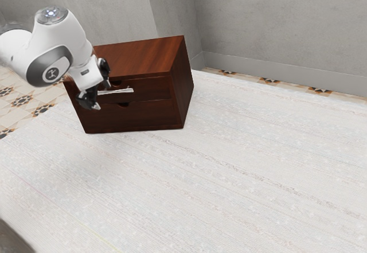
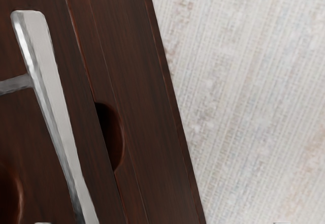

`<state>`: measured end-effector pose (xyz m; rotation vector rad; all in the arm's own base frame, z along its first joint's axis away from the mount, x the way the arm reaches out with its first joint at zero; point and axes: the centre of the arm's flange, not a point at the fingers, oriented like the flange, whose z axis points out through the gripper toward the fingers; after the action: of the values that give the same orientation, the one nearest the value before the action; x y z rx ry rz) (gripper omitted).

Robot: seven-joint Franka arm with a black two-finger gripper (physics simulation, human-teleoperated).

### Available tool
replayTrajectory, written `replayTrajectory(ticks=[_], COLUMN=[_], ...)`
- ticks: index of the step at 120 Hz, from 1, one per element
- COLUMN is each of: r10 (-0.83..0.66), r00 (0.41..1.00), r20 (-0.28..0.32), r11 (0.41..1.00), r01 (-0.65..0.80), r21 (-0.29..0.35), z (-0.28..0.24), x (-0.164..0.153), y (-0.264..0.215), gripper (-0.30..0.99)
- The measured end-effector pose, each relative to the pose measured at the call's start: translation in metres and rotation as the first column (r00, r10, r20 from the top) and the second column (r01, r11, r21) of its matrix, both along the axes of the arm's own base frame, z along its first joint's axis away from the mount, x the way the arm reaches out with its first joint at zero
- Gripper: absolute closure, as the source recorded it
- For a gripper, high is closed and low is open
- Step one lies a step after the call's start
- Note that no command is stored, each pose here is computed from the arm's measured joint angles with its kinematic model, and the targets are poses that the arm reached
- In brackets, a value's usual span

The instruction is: Pull the drawer handle with one arm to open the drawer

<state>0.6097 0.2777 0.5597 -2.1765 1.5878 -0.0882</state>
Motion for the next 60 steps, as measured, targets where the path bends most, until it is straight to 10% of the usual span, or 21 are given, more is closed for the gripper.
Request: replayTrajectory(ticks=[60], r10=[-0.064], r00=[0.998], r20=[0.028], r11=[0.998], r01=[0.064], r21=[-0.022], z=[-0.023], x=[0.032], y=[-0.025], gripper=[0.17])
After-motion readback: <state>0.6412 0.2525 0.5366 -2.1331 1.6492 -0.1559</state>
